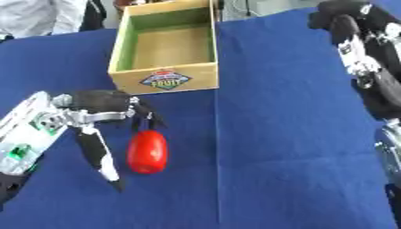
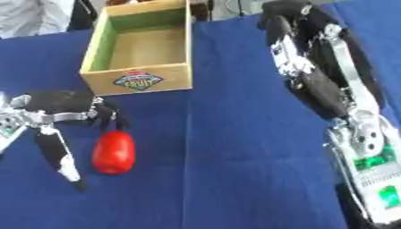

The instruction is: Pick up objects on the table and place them in the box.

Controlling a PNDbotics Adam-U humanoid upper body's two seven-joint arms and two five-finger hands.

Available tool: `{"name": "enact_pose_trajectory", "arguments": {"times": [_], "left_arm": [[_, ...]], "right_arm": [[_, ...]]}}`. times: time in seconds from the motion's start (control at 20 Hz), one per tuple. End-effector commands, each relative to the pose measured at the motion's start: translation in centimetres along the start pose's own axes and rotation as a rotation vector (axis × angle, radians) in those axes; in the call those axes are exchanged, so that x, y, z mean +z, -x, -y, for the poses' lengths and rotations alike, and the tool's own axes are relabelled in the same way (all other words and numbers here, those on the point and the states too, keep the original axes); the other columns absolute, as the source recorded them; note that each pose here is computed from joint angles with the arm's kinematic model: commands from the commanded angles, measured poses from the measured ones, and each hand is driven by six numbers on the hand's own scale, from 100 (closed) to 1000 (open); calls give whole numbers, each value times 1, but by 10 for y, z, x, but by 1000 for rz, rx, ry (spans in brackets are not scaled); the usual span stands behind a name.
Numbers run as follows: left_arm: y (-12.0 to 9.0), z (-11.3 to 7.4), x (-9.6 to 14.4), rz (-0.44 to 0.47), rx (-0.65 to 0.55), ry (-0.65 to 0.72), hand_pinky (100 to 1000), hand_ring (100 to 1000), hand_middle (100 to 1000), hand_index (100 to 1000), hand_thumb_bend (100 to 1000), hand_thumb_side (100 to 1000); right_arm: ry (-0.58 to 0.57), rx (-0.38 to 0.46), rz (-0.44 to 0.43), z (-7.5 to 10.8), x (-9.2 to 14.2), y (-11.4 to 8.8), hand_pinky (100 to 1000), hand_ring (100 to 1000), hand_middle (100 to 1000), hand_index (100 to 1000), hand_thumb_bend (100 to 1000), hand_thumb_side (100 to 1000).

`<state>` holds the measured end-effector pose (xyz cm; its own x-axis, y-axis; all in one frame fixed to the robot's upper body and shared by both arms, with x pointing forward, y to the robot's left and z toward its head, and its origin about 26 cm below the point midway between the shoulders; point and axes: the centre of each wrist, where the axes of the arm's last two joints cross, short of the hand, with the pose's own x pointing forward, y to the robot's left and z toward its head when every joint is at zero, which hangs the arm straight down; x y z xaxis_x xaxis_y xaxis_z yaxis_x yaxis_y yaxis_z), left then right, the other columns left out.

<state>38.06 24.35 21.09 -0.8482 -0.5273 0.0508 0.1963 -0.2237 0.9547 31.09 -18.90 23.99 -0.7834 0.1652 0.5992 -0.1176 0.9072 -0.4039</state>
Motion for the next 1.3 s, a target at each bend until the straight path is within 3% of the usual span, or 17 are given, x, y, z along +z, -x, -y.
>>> {"name": "enact_pose_trajectory", "arguments": {"times": [0.05, 0.2, 0.45, 0.7, 0.85, 1.0, 1.15, 1.3], "left_arm": [[2, -6, 2, 98, -130, 119, 273, 463, 601, 838, 938, 369], [4, -2, -2, 121, -110, 90, 234, 433, 541, 774, 948, 361], [6, 2, -2, 139, -68, 54, 196, 401, 487, 742, 922, 367], [8, 0, 5, 125, -34, -2, 132, 349, 412, 667, 751, 421], [8, -1, 10, 109, -21, -46, 100, 305, 359, 609, 594, 453], [8, -2, 13, 100, -19, -76, 100, 292, 345, 593, 561, 449], [10, 3, 12, 91, -20, -53, 100, 258, 313, 558, 533, 379], [10, 6, 10, 95, -19, -36, 100, 255, 311, 552, 482, 387]], "right_arm": [[-1, 2, 25, 2, -2, -7, 924, 832, 626, 780, 100, 618], [2, 0, 24, 2, -2, -7, 924, 832, 625, 779, 100, 616], [4, -1, 21, 2, -2, -7, 925, 831, 624, 778, 100, 612], [4, -4, 18, 2, -2, -6, 925, 832, 623, 777, 100, 610], [8, -4, 17, 2, -2, -6, 925, 832, 623, 777, 100, 610], [10, -4, 17, 2, -2, -6, 926, 832, 623, 777, 100, 610], [11, -3, 19, 2, -2, -6, 926, 832, 622, 776, 100, 610], [12, -2, 20, 2, -2, -7, 927, 832, 622, 776, 100, 612]]}}
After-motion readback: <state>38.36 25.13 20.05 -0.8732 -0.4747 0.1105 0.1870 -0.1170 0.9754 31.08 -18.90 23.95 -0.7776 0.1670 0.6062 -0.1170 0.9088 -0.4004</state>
